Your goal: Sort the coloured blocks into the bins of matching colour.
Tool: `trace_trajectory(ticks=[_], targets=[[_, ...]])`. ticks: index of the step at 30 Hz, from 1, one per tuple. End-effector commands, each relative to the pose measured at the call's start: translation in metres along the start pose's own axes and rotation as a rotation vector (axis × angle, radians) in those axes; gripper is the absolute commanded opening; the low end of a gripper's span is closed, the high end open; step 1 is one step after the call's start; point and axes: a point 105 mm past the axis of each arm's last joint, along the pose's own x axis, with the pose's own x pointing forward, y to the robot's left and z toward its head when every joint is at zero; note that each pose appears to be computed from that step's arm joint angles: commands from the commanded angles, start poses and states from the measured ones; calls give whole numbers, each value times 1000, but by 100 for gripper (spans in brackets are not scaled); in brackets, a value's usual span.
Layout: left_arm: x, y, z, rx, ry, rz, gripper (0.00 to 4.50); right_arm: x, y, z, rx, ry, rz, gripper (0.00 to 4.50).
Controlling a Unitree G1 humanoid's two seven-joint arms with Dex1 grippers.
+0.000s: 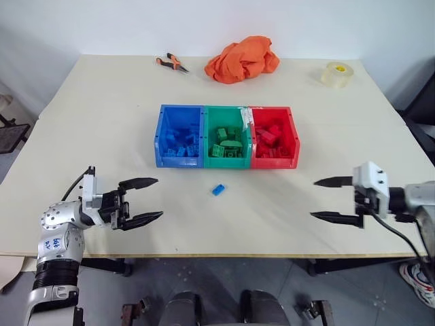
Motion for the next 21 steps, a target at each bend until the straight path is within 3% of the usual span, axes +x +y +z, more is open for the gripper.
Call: trace_trajectory(ticks=[1,5,13,21], targets=[[-9,3,8,39,9,21,450,-10,5,10,-32,11,-4,446],[-9,2,8,41,11,31,450,11,11,14,-16,-12,7,446],[-2,-6,8,37,-2,17,450,107,15,32,-36,-109,85,446],[-1,-16,10,36,-5,31,450,153,18,45,-56,-169,153,446]])
